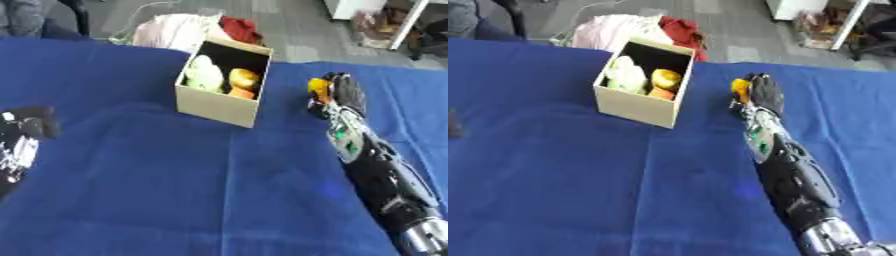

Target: Pick up objects on the table and place them in the box.

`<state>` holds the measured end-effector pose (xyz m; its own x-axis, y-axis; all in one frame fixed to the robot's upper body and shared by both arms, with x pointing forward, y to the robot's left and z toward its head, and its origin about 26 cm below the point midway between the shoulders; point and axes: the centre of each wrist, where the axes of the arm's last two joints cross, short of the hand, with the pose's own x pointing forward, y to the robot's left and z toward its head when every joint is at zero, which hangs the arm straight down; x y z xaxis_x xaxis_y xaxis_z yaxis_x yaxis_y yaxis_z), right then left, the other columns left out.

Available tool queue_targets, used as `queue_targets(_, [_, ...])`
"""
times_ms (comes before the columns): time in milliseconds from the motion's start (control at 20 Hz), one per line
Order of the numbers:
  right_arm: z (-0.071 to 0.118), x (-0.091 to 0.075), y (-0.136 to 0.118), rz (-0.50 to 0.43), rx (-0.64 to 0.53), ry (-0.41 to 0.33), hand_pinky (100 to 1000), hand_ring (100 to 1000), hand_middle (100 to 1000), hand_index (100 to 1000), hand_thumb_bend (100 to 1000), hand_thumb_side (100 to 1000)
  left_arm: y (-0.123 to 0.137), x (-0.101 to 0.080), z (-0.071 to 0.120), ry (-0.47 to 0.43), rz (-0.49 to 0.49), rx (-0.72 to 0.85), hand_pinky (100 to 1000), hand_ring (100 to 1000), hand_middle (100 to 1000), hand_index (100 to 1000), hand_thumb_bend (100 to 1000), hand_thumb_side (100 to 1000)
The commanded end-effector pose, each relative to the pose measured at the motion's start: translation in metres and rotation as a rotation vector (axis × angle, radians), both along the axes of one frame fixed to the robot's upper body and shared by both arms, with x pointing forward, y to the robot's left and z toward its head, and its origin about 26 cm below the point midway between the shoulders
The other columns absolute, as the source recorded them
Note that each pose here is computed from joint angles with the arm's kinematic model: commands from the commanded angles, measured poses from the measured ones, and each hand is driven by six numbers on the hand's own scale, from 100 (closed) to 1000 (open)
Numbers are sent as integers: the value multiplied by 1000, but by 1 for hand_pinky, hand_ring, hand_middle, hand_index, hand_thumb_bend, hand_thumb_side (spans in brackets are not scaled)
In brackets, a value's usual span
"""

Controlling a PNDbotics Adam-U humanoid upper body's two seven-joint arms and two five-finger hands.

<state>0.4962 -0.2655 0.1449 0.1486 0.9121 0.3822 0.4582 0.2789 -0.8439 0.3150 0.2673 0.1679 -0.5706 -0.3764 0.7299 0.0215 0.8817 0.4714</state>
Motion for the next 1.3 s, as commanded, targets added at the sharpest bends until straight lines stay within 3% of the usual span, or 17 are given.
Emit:
queue_targets(50, [35,2,-2,33,-33,-113,599,459,358,511,100,100,3,-1,7,-25,3,1,878,616,579,762,100,679])
queue_targets(550, [79,-2,34,272,-72,-225,605,457,358,512,100,100,3,-2,5,-15,1,-1,879,617,581,762,100,676])
queue_targets(850, [75,-7,89,534,-185,-161,647,500,413,578,100,100,2,-2,5,-14,-6,-2,879,618,582,762,100,676])
queue_targets(950, [71,-9,104,619,-223,-129,673,546,473,668,100,113,1,-2,5,-14,-10,-3,879,618,582,762,100,676])
queue_targets(1050, [69,-10,115,688,-261,-100,715,637,616,787,100,277,1,-2,5,-14,-11,-3,880,618,582,762,100,676])
queue_targets(1100, [68,-11,117,713,-282,-86,763,733,757,877,146,390,1,-2,5,-14,-11,-4,880,618,582,762,100,676])
queue_targets(1150, [67,-11,118,735,-311,-68,796,780,824,939,188,467,1,-2,5,-13,-10,-4,880,618,582,762,100,676])
queue_targets(1300, [64,-9,112,763,-364,-17,830,841,919,1000,237,584,1,-2,4,-11,-9,-6,880,618,582,762,100,676])
